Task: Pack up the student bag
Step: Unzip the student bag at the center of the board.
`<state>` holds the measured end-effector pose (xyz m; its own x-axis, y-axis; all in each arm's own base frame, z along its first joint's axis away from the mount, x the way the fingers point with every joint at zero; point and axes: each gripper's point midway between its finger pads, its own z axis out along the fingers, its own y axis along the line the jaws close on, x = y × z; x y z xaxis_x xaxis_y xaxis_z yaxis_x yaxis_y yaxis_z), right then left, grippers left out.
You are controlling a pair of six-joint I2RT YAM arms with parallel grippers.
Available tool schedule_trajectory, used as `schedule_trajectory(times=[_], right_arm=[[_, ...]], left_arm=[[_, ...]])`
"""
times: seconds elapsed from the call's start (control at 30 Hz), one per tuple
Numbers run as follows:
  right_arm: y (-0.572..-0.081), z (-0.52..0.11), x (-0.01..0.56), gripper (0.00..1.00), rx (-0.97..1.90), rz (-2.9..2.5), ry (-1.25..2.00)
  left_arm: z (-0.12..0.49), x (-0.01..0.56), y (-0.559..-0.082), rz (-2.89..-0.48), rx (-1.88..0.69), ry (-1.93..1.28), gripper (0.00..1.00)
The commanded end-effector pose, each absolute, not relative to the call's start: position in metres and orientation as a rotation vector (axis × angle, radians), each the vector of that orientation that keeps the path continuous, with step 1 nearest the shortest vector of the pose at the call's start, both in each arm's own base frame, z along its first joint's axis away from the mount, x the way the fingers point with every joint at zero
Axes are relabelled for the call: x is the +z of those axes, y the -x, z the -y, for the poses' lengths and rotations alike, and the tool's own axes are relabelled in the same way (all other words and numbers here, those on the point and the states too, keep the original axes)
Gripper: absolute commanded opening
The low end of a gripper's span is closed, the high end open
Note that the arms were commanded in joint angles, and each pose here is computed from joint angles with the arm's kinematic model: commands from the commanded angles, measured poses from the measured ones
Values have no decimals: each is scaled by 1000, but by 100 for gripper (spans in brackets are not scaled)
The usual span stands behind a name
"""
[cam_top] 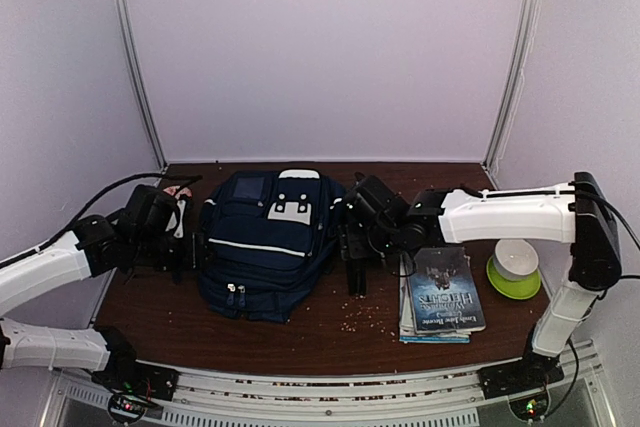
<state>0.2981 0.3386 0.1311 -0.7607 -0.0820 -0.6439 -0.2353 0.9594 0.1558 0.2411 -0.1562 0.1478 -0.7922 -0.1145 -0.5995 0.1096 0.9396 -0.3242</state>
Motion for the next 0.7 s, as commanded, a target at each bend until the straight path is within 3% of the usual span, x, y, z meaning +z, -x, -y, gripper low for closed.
schedule_trajectory(times=[0.0, 0.33, 0.67], right_arm=[[-295, -347, 171, 72, 380, -2368, 221], [-261, -408, 212, 72, 614, -2255, 431], [-229, -482, 171, 68, 770, -2351, 598]], left_arm=[[171, 140, -229, -2480, -486, 25, 89], [199, 121, -202, -2563, -530, -127, 85], [193, 102, -182, -2583, -599, -118, 82]])
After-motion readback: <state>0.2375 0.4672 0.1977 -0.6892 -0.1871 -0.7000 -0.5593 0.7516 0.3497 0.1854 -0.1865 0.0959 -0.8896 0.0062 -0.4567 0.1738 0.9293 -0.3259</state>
